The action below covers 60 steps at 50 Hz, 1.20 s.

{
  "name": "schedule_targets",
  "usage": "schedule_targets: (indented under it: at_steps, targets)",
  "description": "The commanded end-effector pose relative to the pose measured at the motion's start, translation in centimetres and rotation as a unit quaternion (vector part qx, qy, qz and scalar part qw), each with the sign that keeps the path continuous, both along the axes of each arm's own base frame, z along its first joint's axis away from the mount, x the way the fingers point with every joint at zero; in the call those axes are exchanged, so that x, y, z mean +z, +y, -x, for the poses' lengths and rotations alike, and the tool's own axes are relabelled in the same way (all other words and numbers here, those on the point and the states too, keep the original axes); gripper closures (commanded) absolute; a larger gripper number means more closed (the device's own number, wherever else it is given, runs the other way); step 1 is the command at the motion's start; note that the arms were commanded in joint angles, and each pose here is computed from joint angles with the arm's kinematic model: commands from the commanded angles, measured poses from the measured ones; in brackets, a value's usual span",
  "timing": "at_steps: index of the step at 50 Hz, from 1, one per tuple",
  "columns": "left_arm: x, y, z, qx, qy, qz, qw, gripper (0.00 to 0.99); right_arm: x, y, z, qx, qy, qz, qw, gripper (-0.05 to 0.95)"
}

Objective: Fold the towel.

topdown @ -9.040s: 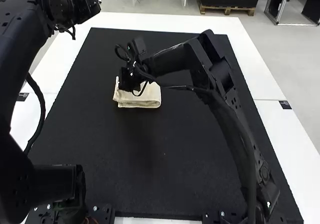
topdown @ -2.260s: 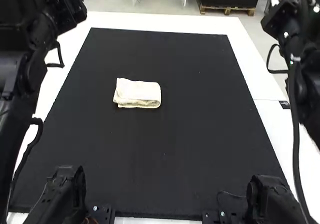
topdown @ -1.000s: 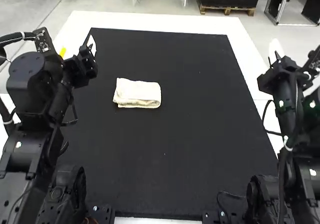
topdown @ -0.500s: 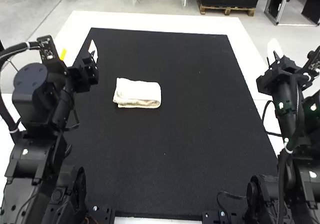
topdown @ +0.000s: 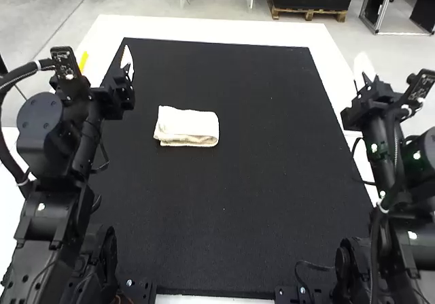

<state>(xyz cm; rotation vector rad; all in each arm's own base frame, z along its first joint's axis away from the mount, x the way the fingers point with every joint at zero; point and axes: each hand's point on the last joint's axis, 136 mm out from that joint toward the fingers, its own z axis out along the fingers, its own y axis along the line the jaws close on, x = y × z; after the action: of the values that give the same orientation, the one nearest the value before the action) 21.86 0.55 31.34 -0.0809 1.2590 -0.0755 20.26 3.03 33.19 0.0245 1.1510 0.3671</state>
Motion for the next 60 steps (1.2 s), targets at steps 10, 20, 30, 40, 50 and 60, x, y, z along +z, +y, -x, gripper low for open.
schedule_targets:
  at_steps: [10, 20, 30, 40, 50, 60]
  targets:
    - [-1.5, -0.3, -0.6, 0.01, -0.012, -0.057, 0.9983, 0.038, -1.2, -1.2, -0.5, -0.048, -0.027, 0.024, 0.998, 0.92]
    - [-5.3, 0.2, -1.6, 0.028, 0.027, -0.09, 0.9952, 0.039, -4.2, -1.8, -1.8, -0.064, 0.002, 0.028, 0.998, 0.8]
    - [-8.8, 1.0, -2.2, 0.048, 0.051, -0.085, 0.9939, 0.041, -6.2, -2.6, -2.5, -0.079, 0.022, 0.031, 0.996, 0.7]
    - [-11.9, 1.2, -2.6, 0.047, 0.116, -0.083, 0.9886, 0.039, -9.2, -3.3, -3.5, -0.094, 0.074, 0.039, 0.992, 0.5]
    - [-13.1, 1.5, -2.7, 0.05, 0.139, -0.083, 0.9855, 0.038, -12.0, -3.5, -4.1, -0.099, 0.132, 0.054, 0.985, 0.28]
    - [-13.9, 1.6, -2.7, 0.051, 0.157, -0.084, 0.9827, 0.038, -15.2, -3.7, -4.4, -0.105, 0.192, 0.086, 0.972, -0.01]
